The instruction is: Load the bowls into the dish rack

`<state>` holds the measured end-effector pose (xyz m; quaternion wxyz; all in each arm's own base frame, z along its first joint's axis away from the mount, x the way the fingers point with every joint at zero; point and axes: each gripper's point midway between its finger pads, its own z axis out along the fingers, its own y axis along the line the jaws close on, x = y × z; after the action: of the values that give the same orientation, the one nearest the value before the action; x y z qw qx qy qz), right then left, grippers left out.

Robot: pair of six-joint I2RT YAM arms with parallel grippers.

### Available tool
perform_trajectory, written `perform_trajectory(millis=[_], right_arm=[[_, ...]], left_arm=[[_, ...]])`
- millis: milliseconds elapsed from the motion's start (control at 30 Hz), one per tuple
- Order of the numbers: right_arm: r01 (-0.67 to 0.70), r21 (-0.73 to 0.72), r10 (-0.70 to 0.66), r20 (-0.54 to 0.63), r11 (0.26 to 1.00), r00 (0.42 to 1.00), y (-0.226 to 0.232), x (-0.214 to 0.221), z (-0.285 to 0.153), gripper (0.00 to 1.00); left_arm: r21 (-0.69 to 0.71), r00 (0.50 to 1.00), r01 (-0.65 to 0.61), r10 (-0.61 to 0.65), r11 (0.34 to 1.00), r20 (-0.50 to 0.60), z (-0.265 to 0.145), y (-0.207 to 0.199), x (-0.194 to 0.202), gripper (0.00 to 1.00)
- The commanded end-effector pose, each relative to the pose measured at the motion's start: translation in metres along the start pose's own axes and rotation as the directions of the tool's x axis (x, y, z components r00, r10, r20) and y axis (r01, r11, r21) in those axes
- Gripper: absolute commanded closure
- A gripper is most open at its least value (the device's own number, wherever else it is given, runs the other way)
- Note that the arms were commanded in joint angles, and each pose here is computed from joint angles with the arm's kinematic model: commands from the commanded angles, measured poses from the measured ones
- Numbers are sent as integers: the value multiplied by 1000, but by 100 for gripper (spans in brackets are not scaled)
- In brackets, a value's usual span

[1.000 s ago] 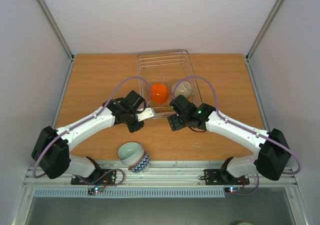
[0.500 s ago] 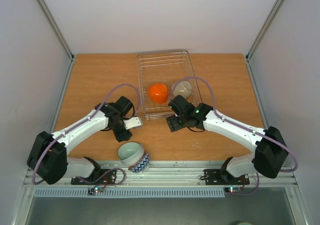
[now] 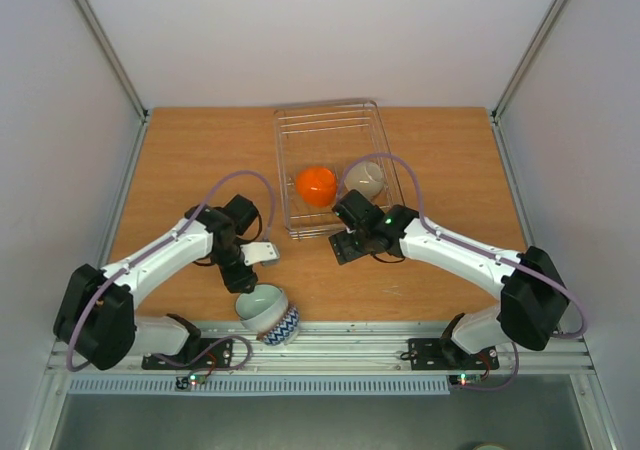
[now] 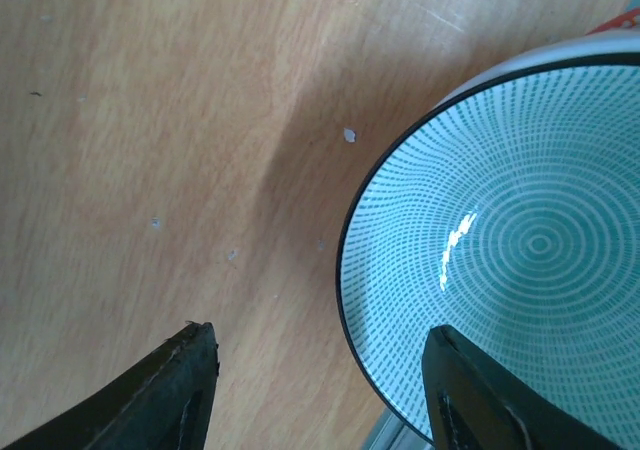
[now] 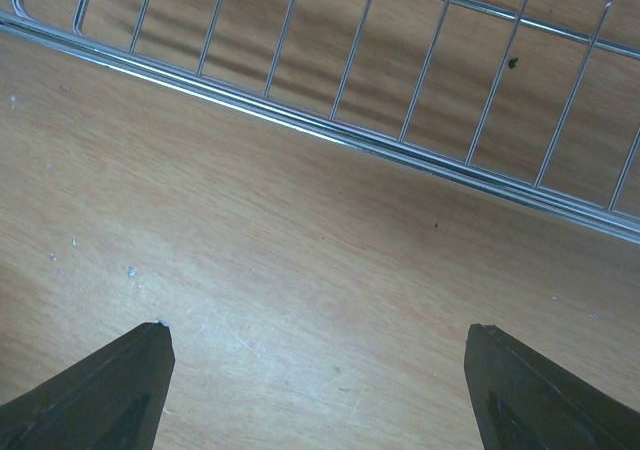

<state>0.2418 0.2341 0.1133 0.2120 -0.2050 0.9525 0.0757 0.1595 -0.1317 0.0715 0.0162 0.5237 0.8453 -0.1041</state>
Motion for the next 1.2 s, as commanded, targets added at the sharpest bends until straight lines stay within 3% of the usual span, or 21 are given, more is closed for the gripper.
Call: perform_trajectory(millis=[0, 333, 467, 633, 867, 1167], right_arm=[[-3, -15, 3, 28, 1000, 1000, 5, -13, -3, 18], [2, -6, -2, 26, 1000, 1000, 4, -12, -2, 18], [2, -4, -2, 26, 1000, 1000, 3, -11, -2, 18], [-2, 6, 2, 31, 1000, 1000, 1, -11, -3, 19], [-6, 14, 5, 36, 1000, 999, -1, -12, -4, 18], [-2, 31, 1, 31, 1000, 1000, -3, -12, -1, 19]], left_arm=[[66, 1000, -5, 7, 998, -30, 7, -10, 8, 44], [124, 997, 27, -18, 992, -77, 23, -16, 16, 45], [133, 997, 32, -23, 991, -72, 24, -18, 15, 58], [148, 997, 30, -20, 989, -69, 23, -20, 15, 64], [156, 998, 27, -17, 987, -65, 22, -22, 14, 99], [159, 998, 25, -16, 987, -56, 19, -22, 12, 100]])
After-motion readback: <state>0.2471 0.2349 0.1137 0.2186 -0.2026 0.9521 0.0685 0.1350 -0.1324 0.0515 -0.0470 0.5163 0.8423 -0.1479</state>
